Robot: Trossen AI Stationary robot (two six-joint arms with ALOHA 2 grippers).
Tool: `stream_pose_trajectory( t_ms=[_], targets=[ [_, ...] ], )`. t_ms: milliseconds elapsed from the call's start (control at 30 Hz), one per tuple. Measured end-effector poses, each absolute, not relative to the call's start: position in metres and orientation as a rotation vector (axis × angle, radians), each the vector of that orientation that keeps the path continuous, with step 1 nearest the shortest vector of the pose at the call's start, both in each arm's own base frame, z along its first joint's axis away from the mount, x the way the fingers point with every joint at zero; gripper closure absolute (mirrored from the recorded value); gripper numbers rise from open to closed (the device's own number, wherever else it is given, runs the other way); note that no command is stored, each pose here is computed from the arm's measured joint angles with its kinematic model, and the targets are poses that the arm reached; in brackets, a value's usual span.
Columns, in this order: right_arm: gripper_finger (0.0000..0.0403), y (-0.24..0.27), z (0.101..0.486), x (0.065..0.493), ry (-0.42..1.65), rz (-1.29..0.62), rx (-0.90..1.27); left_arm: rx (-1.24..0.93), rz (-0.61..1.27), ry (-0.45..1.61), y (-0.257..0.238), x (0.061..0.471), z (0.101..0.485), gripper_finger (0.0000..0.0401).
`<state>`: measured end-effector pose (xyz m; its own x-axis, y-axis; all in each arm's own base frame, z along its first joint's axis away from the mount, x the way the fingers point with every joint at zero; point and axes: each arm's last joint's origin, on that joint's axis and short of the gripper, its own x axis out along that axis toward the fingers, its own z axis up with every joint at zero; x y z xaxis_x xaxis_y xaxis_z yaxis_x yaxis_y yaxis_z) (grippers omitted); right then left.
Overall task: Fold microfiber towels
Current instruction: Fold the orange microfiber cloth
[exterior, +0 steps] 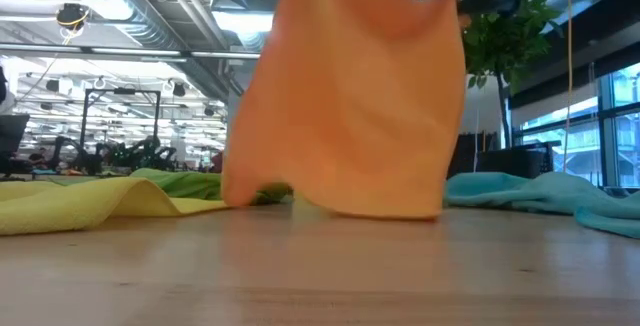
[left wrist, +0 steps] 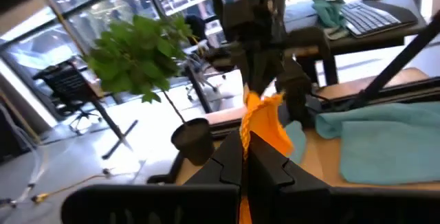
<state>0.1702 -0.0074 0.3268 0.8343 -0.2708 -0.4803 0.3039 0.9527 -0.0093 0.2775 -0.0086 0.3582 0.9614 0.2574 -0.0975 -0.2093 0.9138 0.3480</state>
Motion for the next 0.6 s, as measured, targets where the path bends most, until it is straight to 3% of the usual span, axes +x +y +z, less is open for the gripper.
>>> stream_pose_trajectory(
  t_ms=[333,600],
  targets=[
    [0.0401,0.012,0.34,0.168,0.484,-0.144,0.076,0.457,0.344,0.151,-0.043,0.266,0.364,0.0401],
    [0.04,0.045,0.349,0.167,0.386,0.048,0.102,0.378,0.188,0.081,-0.095,0.252,0.366,0.0401]
  ],
)
